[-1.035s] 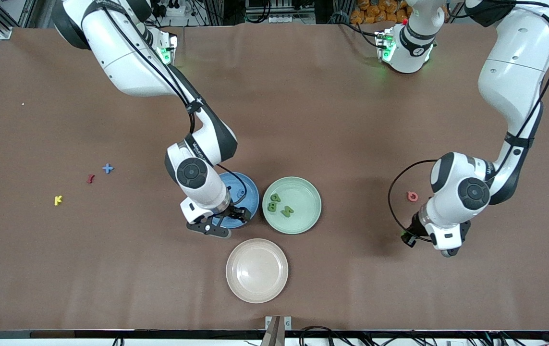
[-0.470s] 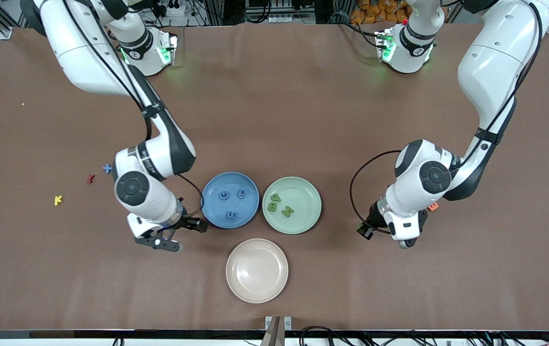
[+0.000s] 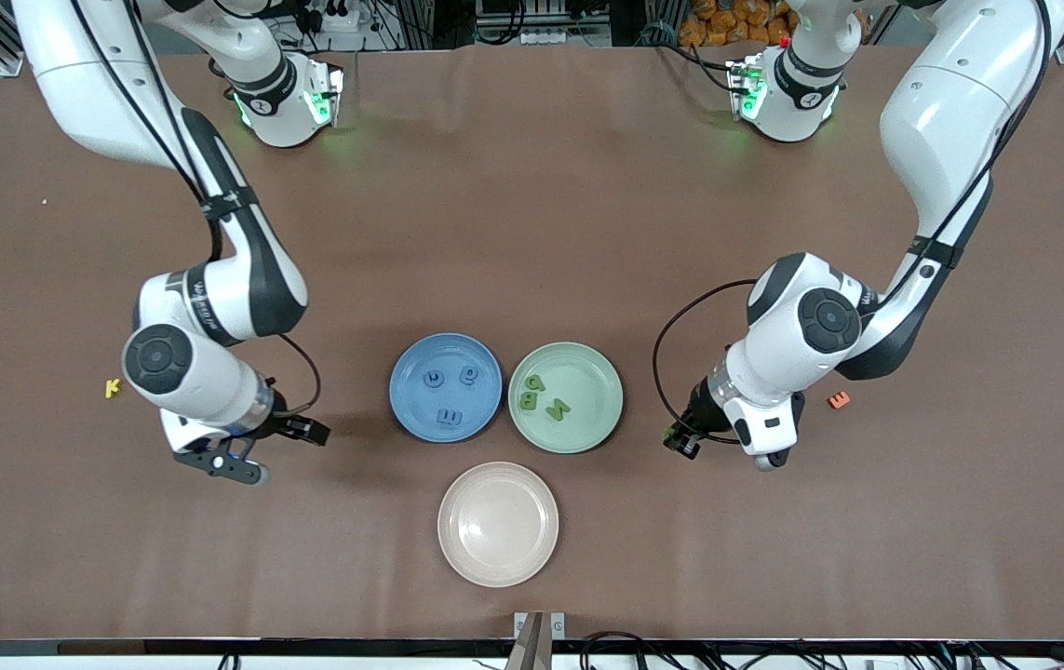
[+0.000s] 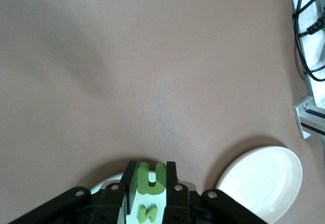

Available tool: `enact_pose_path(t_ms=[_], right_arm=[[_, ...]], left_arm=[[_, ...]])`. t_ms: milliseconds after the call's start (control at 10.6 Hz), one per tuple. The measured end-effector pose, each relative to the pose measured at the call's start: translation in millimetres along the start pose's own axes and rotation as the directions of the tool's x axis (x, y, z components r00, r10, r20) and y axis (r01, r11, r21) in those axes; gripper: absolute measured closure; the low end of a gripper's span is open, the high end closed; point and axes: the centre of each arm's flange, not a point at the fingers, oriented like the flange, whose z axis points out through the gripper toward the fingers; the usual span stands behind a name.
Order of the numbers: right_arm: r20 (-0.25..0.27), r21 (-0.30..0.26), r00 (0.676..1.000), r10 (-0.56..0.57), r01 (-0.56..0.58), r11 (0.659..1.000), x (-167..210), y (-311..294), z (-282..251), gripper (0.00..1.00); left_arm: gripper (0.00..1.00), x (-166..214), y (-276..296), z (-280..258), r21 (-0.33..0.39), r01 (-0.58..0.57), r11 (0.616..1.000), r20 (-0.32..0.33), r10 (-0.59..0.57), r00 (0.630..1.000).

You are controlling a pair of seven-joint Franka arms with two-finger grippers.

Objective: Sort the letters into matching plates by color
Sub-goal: 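Drop the blue E on the blue plate while the left gripper carries B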

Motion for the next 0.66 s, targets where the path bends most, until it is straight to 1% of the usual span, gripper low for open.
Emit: enact_pose_path(t_ms=[188, 376, 659], right_arm=[[0.020, -0.027, 0.999, -0.040, 0.041, 0.999, 3, 46, 2, 0.00], [0.029, -0.033, 0.997, -0.075, 0.076, 0.997, 3, 87, -9, 0.00], [0.062, -0.042, 0.993, -0.101, 0.104, 0.994, -12, 142, -15, 0.00]], left_arm=[[0.74, -20, 7, -9, -0.019, 0.033, 0.999, 0.029, -0.032, 0.999], [0.74, -38, 14, -21, -0.037, 0.057, 0.998, 0.050, -0.055, 0.997], [0.74, -55, 17, -27, -0.044, 0.073, 0.996, 0.071, -0.070, 0.995]])
